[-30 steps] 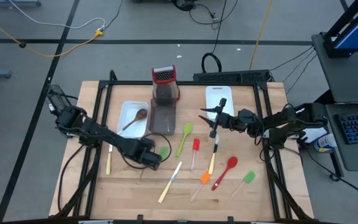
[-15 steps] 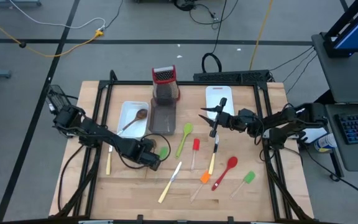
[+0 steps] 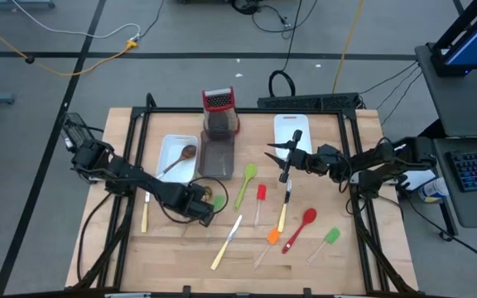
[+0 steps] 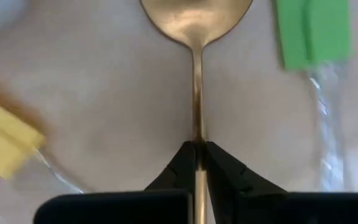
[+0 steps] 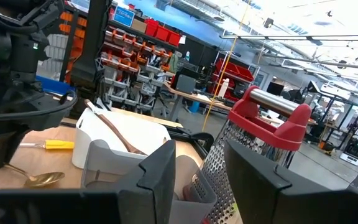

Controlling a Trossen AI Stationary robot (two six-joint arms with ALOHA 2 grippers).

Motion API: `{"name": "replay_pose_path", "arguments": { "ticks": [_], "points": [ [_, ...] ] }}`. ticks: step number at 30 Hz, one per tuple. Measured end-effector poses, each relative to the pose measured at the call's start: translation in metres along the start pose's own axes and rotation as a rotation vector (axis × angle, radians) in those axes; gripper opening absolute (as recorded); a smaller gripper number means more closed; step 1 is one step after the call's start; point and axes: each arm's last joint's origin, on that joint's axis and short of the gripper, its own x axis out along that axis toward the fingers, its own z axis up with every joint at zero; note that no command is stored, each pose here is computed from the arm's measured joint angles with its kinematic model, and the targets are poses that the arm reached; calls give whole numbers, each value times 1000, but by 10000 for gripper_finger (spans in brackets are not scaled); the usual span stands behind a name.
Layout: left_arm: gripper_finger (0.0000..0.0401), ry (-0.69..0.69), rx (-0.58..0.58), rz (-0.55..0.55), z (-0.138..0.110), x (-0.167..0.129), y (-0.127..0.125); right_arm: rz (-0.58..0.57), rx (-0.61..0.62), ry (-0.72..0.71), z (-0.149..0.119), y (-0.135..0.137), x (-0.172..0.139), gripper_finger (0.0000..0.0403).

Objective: Pick & Place Kitchen Items
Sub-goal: Put the golden serving spoon into the left white bin

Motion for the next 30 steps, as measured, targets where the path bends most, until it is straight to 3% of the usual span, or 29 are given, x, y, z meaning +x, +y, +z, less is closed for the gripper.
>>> {"name": "replay_pose_path", "arguments": {
  "ticks": [14, 20, 30],
  "points": [
    [8, 3, -31, -196, -1, -59, 8, 0, 0, 0, 0, 0, 0, 130],
    [4, -65, -56, -262, 1, -83, 17, 0, 0, 0, 0, 0, 0, 130],
    [5, -100, -90, -177, 19, -111, 59, 1, 0, 3, 0, 0, 0, 130]
  ]
}}
